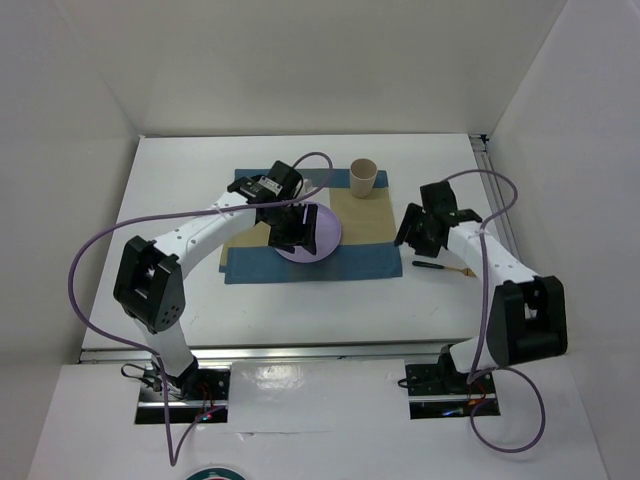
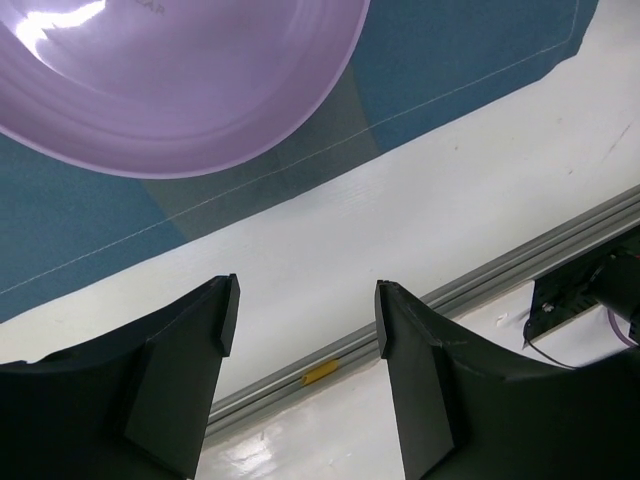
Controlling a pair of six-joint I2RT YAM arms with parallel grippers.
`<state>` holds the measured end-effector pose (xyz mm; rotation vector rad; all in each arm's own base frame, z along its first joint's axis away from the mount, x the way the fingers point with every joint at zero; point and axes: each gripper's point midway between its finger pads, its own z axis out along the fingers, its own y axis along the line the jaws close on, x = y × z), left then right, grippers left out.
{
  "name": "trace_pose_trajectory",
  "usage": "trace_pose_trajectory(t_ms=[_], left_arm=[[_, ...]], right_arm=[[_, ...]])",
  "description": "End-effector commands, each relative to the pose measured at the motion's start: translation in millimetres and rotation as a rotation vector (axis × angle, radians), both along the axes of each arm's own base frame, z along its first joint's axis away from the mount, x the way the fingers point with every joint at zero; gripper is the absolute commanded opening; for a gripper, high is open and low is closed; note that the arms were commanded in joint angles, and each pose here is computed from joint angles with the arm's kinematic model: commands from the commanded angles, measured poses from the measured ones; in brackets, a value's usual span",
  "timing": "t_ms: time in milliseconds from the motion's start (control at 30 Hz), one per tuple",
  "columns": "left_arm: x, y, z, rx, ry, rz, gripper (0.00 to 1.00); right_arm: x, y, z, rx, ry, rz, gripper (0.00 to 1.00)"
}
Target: Set the dinner table for one person
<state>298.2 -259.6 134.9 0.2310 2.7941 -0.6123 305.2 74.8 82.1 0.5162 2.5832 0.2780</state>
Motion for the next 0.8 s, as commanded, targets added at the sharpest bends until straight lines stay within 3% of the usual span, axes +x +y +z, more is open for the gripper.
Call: trace_pose_trajectory(t_ms=[0, 133, 267, 433, 767], left_arm=[[4.7, 1.9, 12.9, 0.005, -0.04, -0.007, 0.73], [3.6, 0.7, 13.3, -0.002, -0.036, -0.011, 0.73], [-1.2, -1.2, 9.9, 0.003, -0.027, -0.022, 0.73], [-1.1, -0.8, 9.7, 0.005, -0.03, -0.03, 0.72], [0.3, 0.1, 2.4, 0.022, -0.019, -0.026, 0.72]], right_arm=[[30.3, -22.0, 7.1, -0.137, -0.02, -0.031, 0.67], [51.9, -33.7, -21.9, -0.228, 0.068, -0.064, 0.62], [61.4, -36.5, -29.3, -0.23, 0.073, -0.075, 0.57], [67.2, -26.9, -50.2, -0.184, 0.124, -0.02, 0.52], [65.7, 4.5, -51.8, -0.041, 0.055, 0.143, 0.52]])
